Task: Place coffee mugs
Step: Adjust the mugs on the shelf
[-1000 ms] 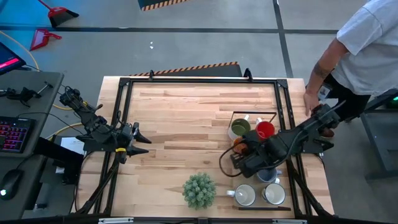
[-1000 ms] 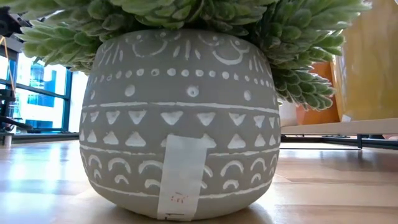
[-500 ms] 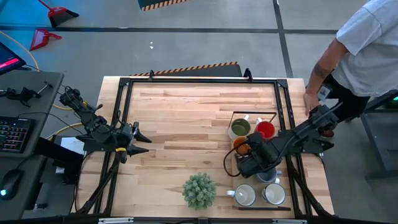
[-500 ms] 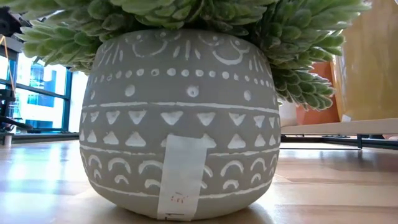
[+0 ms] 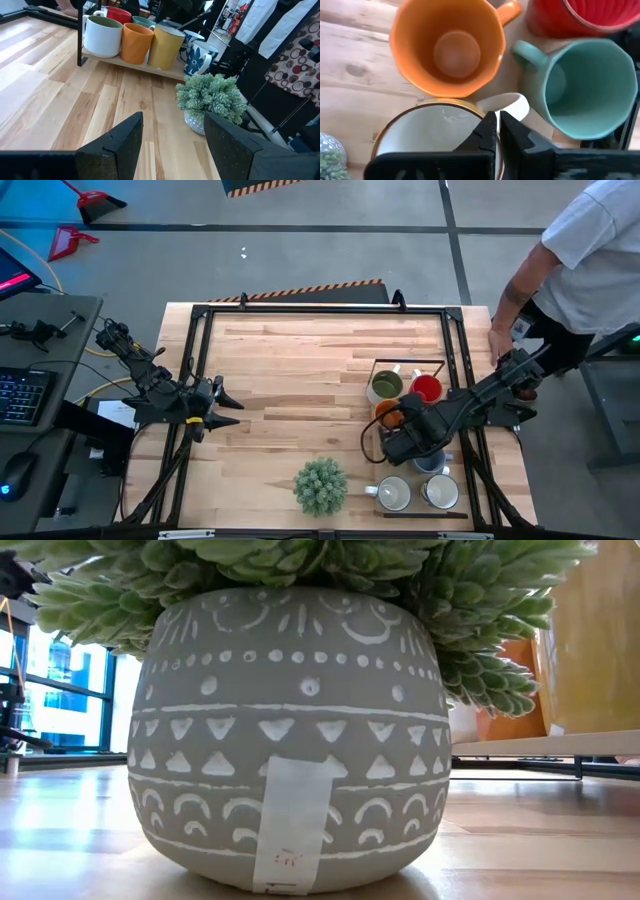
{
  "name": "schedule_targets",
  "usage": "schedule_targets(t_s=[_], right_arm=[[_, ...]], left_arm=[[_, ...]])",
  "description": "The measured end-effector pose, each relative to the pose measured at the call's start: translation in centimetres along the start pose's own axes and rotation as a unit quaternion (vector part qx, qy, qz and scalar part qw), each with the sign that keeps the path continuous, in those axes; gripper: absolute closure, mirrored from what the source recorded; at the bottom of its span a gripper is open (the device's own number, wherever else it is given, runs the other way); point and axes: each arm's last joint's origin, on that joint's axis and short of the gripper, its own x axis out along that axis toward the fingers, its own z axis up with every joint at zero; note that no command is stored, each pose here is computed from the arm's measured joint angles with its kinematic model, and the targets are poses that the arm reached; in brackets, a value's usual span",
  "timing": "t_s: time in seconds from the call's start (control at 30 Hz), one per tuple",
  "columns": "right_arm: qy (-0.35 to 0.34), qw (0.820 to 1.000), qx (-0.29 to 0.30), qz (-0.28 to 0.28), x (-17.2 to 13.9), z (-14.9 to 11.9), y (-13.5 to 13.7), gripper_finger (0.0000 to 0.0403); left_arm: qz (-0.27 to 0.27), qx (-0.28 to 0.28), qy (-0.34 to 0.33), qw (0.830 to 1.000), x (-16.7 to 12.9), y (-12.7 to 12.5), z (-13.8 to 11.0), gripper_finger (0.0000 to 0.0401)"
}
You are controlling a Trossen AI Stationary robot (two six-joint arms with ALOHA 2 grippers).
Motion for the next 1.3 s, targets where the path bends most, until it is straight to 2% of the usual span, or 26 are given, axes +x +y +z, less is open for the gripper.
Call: schedule_targets(t_s=[0.17,0.5,0.9,1.1,1.3], right_arm=[[0.011,0.999,0.037,-0.005,0.00,-0.06,-0.03,0.0403],[0.015,0.999,0.042,-0.007,0.00,-0.08,-0.04,0.0403],[0.045,0.994,0.093,-0.023,-0.01,-0.26,-0.12,0.0403],[0.041,0.994,0.103,-0.021,-0.01,-0.24,-0.11,0.0403],[0.004,0.993,0.116,-0.003,0.04,0.19,0.05,0.0403]], left_arm=[[0.000,0.000,0.000,1.000,0.00,0.00,0.00,0.0204],[0.000,0.000,0.000,1.000,0.00,0.00,0.00,0.0204],[0.000,0.000,0.000,1.000,0.00,0.00,-0.01,0.0204],[0.000,0.001,0.000,1.000,0.00,0.00,-0.01,0.0204],[0.000,0.001,0.000,1.000,0.00,0.00,-0.01,0.0204]])
